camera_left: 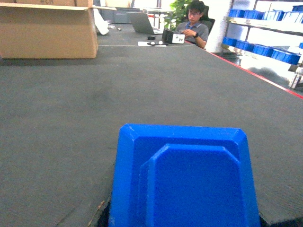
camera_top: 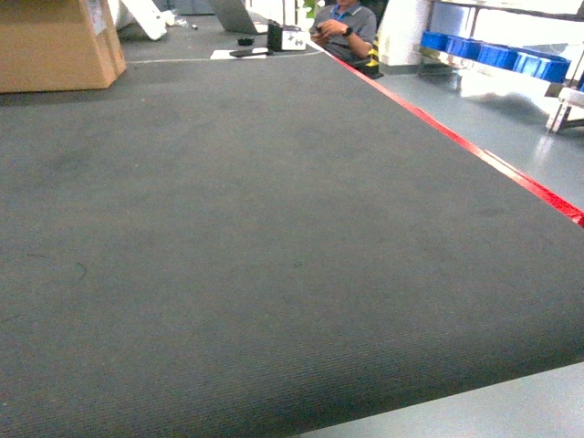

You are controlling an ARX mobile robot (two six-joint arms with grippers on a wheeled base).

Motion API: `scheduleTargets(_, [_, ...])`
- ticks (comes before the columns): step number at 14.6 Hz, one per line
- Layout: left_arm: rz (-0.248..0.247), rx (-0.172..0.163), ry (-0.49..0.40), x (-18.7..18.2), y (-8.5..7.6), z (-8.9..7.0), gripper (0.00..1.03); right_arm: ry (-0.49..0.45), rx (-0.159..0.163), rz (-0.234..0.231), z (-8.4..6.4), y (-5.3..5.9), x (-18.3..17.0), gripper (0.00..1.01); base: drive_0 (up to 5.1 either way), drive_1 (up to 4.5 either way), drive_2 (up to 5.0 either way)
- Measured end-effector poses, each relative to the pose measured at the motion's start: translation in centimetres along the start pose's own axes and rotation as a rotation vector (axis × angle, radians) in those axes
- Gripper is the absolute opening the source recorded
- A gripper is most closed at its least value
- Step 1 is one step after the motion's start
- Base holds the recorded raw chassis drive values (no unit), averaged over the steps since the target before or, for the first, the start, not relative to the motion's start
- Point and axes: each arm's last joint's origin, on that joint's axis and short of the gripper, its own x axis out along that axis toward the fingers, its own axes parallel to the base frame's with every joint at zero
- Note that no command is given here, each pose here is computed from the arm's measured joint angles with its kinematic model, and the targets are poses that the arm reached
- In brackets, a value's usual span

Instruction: Sort blue parts and orange caps into right shelf containers

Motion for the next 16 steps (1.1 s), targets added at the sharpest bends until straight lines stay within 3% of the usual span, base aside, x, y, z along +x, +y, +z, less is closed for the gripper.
scheduleTargets(16, [0.0, 0.0, 0.0, 0.0, 0.0, 0.0, 0.44, 0.0, 0.0, 0.0, 0.0, 0.0, 0.0, 0.44, -1.5, -1.48, -1.5])
